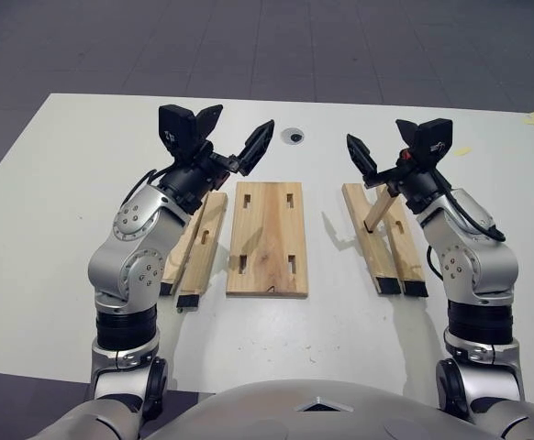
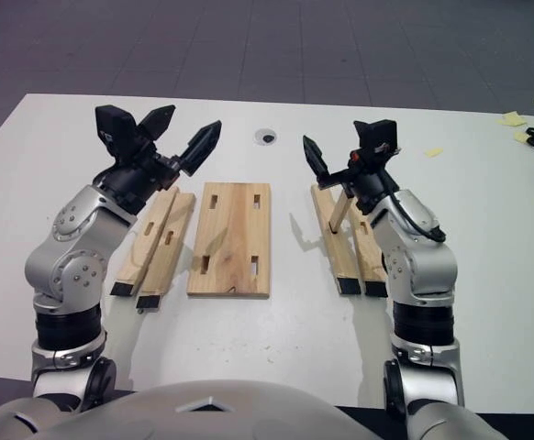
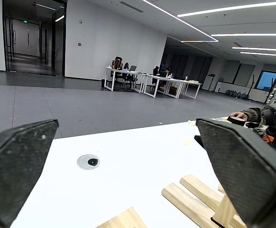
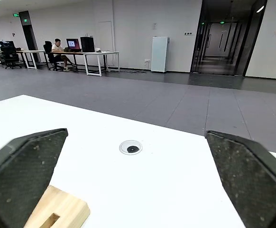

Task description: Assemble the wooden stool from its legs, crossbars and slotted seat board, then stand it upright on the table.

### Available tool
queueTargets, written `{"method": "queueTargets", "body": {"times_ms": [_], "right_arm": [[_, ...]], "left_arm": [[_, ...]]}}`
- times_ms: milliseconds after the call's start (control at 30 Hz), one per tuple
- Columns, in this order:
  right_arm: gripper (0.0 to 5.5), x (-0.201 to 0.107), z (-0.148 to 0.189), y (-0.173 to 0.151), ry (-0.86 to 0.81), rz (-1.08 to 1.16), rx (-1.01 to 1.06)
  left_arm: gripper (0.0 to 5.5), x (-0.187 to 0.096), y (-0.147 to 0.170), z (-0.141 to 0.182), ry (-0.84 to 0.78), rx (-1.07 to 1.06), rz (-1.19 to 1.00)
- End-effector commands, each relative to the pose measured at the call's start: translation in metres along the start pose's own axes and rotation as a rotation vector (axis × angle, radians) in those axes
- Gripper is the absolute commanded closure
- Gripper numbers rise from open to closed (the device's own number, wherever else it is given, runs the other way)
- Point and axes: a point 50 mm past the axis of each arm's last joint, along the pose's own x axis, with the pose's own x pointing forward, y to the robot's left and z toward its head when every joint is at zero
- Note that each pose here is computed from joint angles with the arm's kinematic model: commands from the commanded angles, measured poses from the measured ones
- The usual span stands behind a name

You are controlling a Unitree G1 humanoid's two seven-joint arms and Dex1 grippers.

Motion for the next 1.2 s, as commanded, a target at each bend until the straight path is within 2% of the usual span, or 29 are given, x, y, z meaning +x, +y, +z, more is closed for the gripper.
{"method": "queueTargets", "body": {"times_ms": [33,233,400,500,633,700,900,1067,1133,1200], "right_arm": [[0.11,0.005,0.007,0.001,-0.062,-0.01,0.111],[0.11,0.017,0.065,0.01,-0.245,0.043,0.062],[0.11,0.017,0.08,0.021,-0.289,0.088,0.03],[0.11,0.014,0.034,0.017,-0.109,0.073,0.04],[0.11,-0.022,-0.067,0.003,0.295,0.028,0.074],[0.11,-0.029,-0.075,-0.001,0.309,0.007,0.068],[0.11,-0.008,-0.026,0.001,0.008,0.043,0.237],[0.11,-0.003,0.034,0.01,-0.267,0.099,0.332],[0.11,-0.008,0.048,0.011,-0.305,0.124,0.333],[0.11,-0.018,0.049,0.014,-0.269,0.157,0.279]], "left_arm": [[0.1,0.001,-0.004,-0.001,0.004,0.0,-0.011],[0.1,0.002,-0.002,0.0,0.003,0.002,-0.009],[0.1,0.002,-0.002,0.0,0.003,0.005,-0.005],[0.1,0.002,-0.002,0.0,0.002,0.006,-0.005],[0.1,0.0,0.002,0.002,-0.001,0.02,0.012],[0.1,-0.001,0.005,0.003,-0.004,0.017,0.022],[0.1,0.001,-0.004,-0.003,0.007,-0.009,-0.003],[0.1,0.001,-0.008,-0.006,0.013,-0.018,-0.016],[0.1,0.001,-0.008,-0.006,0.012,-0.018,-0.01],[0.1,-0.001,-0.007,-0.005,0.011,-0.015,-0.006]]}}
